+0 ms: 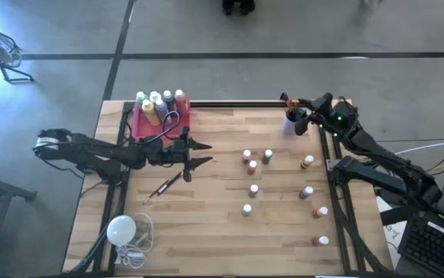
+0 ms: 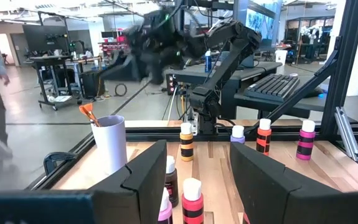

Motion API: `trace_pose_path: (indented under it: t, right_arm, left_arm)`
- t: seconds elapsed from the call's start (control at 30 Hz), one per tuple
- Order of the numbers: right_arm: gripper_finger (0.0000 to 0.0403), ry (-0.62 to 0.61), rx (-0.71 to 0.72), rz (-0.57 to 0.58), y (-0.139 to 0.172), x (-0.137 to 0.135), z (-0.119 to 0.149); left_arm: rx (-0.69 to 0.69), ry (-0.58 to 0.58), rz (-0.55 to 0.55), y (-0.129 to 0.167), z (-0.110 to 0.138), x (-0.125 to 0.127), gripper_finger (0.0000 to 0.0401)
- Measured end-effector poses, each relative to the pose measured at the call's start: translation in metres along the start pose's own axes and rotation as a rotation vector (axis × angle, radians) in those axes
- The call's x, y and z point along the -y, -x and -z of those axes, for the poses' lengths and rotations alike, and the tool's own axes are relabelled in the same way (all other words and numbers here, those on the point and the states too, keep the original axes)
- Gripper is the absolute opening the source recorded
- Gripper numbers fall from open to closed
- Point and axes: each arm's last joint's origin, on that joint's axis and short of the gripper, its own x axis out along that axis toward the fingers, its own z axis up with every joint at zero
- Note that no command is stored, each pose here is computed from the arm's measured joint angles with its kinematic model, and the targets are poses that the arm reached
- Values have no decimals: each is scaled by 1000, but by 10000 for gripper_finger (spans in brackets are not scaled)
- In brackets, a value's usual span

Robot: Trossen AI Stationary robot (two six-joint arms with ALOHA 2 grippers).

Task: Pick & Place Paint Supplies
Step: Put the gold paint brush into the purple cup

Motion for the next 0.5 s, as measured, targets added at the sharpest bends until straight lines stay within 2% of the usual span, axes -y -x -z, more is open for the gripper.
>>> trace_pose_path:
  t: [0.2,0.33,0.5]
  right_arm:
    - [127,-74,158,-416,10,-22,-24]
    - [97,-48,254,-557,13,-41,-31]
    - [62,11,274,-705,9,-69,-30]
  left_arm:
    - [-111,70,2,-1,7,1,181]
    - [-223,63,13,-4,2,3,181]
    - [-486,58,-27,-8,-17,5,181]
